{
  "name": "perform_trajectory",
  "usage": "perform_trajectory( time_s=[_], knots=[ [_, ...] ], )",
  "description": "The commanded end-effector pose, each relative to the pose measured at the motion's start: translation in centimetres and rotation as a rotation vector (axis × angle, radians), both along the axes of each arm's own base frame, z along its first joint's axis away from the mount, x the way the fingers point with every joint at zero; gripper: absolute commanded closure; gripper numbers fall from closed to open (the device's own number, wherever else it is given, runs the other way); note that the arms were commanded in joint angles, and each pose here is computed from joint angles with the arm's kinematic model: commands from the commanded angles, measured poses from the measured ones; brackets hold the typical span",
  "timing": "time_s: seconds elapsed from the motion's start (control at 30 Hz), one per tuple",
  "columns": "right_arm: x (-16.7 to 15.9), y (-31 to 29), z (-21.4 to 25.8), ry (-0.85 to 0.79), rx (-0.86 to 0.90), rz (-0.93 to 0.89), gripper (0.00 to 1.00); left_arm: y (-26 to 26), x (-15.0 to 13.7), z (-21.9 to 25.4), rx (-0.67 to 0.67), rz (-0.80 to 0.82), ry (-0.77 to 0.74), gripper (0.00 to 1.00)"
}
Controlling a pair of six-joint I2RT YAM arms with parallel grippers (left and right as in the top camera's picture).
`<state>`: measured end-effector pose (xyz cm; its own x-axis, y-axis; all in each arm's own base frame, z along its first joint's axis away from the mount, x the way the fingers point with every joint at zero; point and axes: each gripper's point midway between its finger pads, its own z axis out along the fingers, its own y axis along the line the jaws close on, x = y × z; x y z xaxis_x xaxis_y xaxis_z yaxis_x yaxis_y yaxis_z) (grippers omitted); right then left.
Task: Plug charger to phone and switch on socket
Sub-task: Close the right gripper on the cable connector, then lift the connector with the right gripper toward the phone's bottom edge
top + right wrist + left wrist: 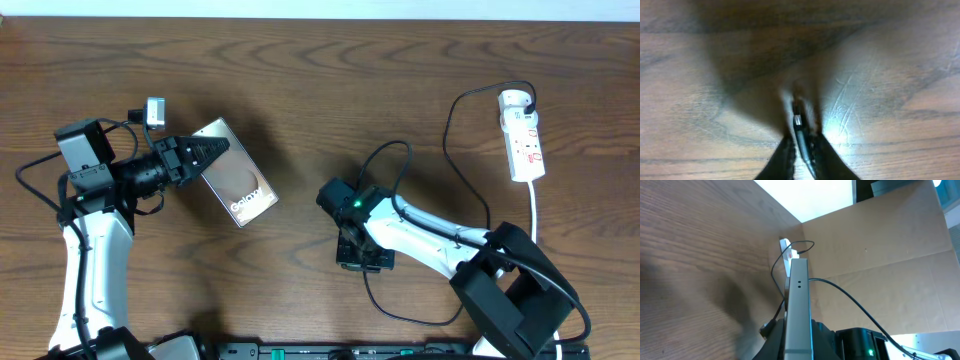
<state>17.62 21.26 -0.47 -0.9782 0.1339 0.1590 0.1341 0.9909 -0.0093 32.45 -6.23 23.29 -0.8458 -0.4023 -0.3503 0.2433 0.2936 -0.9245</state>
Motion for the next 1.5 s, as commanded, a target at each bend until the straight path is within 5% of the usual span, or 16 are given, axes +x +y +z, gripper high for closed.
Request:
perform_trajectory(
  time_s=[0.0,0.63,0.93,1.2,1.47],
  knots=[
    [-0.3,-0.2,-0.5,0.006,-0.017,0.005,0.90,-0.3,-0.2,0.6,-0.019,-0.031,-0.025,0.92],
    [0.1,1.5,-0.2,0.037,0.099,0.019,0.99,-0.3,-0.2,0.6,-0.019,-0.031,-0.023,0.93],
    [4.9,4.2,3.7,0.041,0.456,0.096,0.99,-0.2,-0.2,0.6,-0.019,-0.028,-0.023,0.93],
    [7.5,6.9,15.4,-0.113,1.250,0.495,0.99,0.5,-0.1,0.6,-0.020,-0.007,-0.023,0.93],
    [5.1,5.1,17.4,-0.310,1.417,0.813,0.99,0.1,-0.7,1.3,-0.054,-0.048,-0.044,0.93]
  ],
)
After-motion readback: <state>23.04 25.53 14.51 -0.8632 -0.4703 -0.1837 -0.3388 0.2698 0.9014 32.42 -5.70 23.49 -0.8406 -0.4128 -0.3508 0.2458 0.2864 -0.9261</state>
